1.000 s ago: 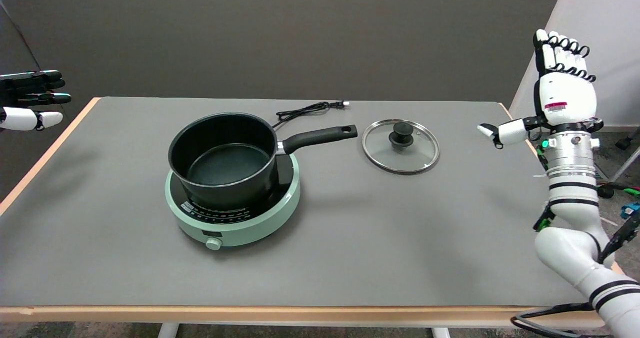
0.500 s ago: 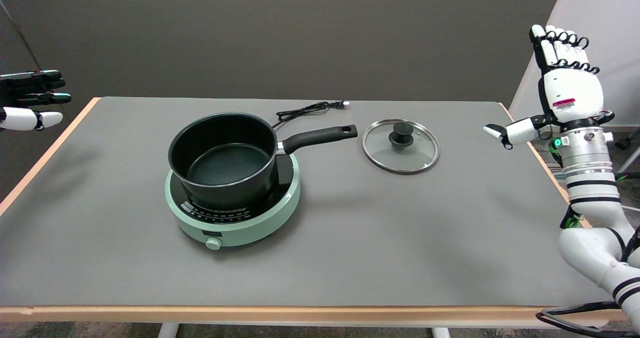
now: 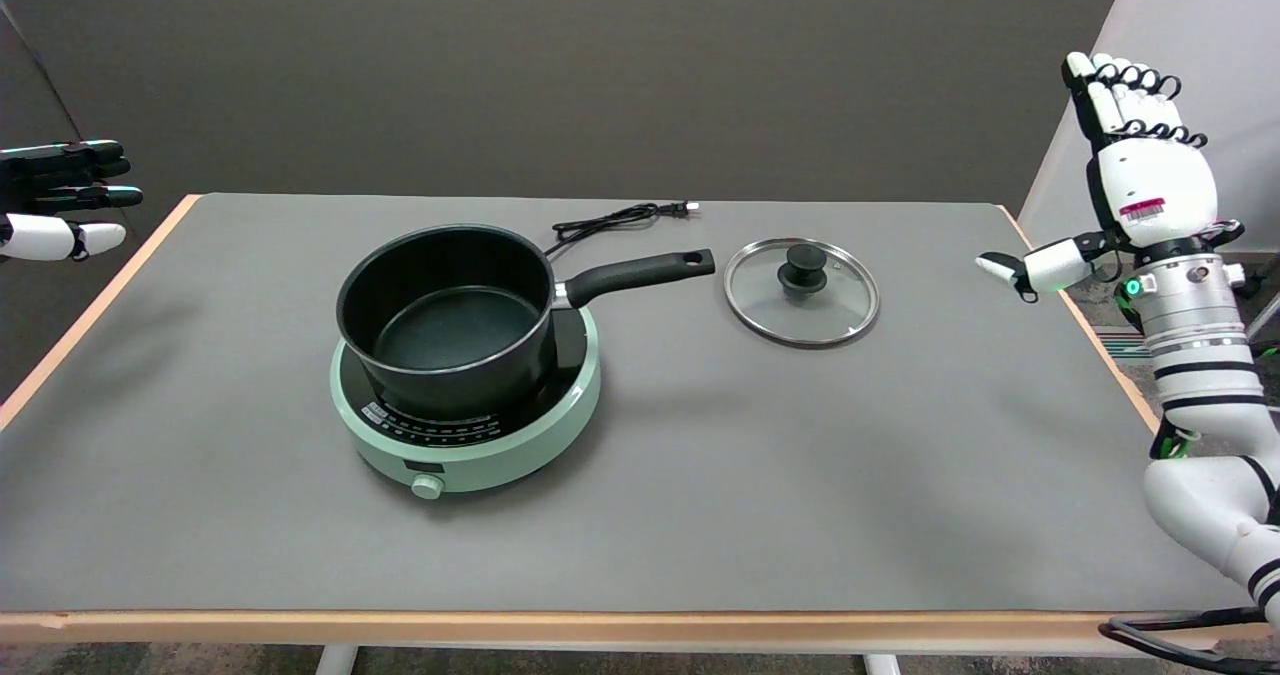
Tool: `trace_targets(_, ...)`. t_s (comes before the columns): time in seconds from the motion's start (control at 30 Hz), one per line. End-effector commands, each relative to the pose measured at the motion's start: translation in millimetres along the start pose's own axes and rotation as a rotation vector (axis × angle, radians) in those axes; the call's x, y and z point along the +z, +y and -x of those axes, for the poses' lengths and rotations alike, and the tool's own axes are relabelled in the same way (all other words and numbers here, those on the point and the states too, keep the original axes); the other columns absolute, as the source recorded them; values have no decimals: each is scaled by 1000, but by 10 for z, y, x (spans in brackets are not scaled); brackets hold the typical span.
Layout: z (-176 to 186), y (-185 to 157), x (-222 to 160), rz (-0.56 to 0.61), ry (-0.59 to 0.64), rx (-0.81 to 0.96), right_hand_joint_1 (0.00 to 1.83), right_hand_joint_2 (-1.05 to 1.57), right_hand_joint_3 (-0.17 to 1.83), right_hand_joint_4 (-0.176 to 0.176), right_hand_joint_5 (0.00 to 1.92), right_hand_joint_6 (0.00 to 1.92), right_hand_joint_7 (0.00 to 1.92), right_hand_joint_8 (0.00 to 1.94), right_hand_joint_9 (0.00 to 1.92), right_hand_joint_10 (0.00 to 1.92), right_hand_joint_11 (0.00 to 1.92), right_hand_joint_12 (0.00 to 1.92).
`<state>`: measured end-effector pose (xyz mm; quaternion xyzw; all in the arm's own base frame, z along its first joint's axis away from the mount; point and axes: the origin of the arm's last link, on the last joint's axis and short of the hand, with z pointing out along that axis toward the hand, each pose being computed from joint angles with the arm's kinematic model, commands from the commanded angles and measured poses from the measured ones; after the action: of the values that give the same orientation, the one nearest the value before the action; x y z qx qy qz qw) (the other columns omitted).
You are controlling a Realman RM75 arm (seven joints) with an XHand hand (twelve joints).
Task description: Pick up the pot lid.
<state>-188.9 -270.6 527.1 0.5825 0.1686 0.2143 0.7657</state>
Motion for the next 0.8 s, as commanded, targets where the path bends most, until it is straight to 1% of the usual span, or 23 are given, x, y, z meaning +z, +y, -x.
trace_targets(0.03, -97, -44, 40, -65, 9, -16, 1048, -149, 905, 26, 53, 53, 53, 53, 53, 53, 53, 53)
trace_targets(0.13, -112, -129, 66, -97, 12, -5, 1049, -158, 907, 28, 53, 53, 53, 53, 53, 53, 53, 53)
trace_targets(0.27, -132, -330, 114, -186, 0, 16, 1052, -192, 920, 30, 54, 54, 54, 54, 54, 54, 54, 54)
trace_targets(0.3, -137, -358, 120, -198, -1, 12, 1051, -203, 924, 47, 54, 54, 54, 54, 54, 54, 54, 54)
trace_targets(0.33, -148, -404, 130, -217, 0, 5, 1049, -212, 925, 75, 54, 54, 54, 54, 54, 54, 54, 54)
trace_targets(0.4, -147, -444, 140, -230, -6, 1, 1053, -232, 922, 79, 55, 55, 55, 55, 55, 55, 55, 55)
trace_targets(0.43, -140, -458, 141, -235, -10, -2, 1055, -245, 923, 87, 56, 56, 56, 56, 56, 56, 56, 56)
trace_targets(0.6, -143, -474, 150, -227, -8, 7, 1060, -266, 909, 102, 59, 59, 59, 59, 59, 59, 59, 59)
trace_targets(0.63, -151, -485, 149, -227, -3, 11, 1061, -269, 908, 101, 61, 61, 61, 61, 61, 61, 61, 61)
trace_targets(0.7, -177, -511, 162, -230, 9, 15, 1071, -273, 902, 86, 87, 87, 87, 87, 87, 87, 87, 87)
trace_targets(0.73, -194, -529, 172, -234, 15, 16, 1078, -276, 897, 64, 102, 102, 102, 102, 102, 102, 102, 102)
trace_targets(0.77, -204, -537, 182, -235, 18, 17, 1088, -279, 891, 50, 123, 123, 123, 123, 123, 123, 123, 123)
trace_targets(0.8, -234, -563, 207, -238, 25, 17, 1094, -285, 887, 56, 135, 135, 135, 135, 135, 135, 135, 135)
